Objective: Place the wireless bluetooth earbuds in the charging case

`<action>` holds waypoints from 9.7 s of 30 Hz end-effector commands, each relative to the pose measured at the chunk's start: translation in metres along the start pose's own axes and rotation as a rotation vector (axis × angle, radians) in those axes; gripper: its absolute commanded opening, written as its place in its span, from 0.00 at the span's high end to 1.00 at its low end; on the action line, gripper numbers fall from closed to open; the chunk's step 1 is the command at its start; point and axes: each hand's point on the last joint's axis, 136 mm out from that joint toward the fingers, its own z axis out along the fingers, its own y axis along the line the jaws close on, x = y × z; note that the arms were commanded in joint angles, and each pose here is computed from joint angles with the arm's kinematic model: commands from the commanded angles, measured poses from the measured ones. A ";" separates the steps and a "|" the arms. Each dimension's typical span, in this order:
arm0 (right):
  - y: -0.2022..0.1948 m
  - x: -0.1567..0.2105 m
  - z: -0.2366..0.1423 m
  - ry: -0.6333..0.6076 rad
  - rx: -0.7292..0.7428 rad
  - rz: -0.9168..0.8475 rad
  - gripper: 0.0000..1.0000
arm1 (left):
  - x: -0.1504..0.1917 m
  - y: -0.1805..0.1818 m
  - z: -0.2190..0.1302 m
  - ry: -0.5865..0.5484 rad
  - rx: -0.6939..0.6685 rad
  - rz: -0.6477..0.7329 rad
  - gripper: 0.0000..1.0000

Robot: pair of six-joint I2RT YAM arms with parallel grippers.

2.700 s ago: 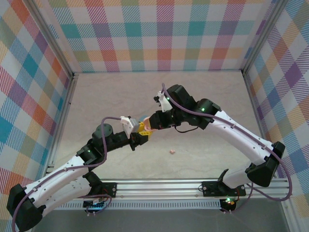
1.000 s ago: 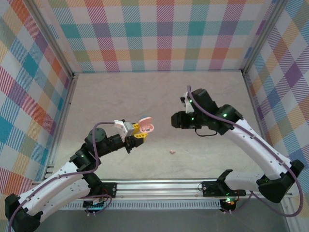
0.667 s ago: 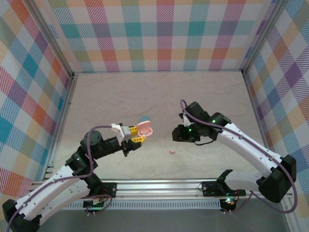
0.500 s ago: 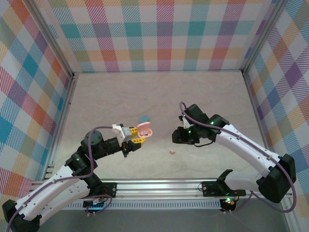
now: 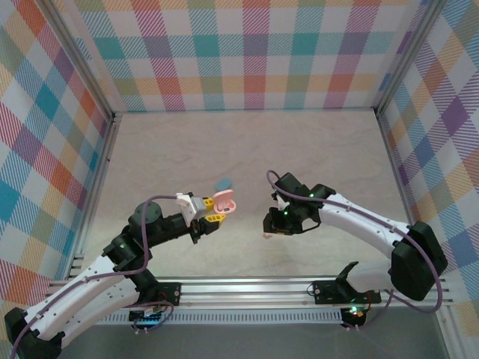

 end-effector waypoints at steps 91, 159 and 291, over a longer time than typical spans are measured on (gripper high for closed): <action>-0.004 -0.055 0.059 -0.006 0.196 -0.051 0.56 | 0.018 0.005 -0.015 0.032 -0.068 0.024 0.77; -0.028 -0.034 0.051 -0.065 0.262 0.018 0.79 | 0.019 0.000 -0.012 0.024 -0.035 0.031 0.77; 0.143 0.005 -0.098 -0.486 0.403 -2.452 0.79 | -0.010 -0.038 0.008 0.014 0.252 -0.125 0.77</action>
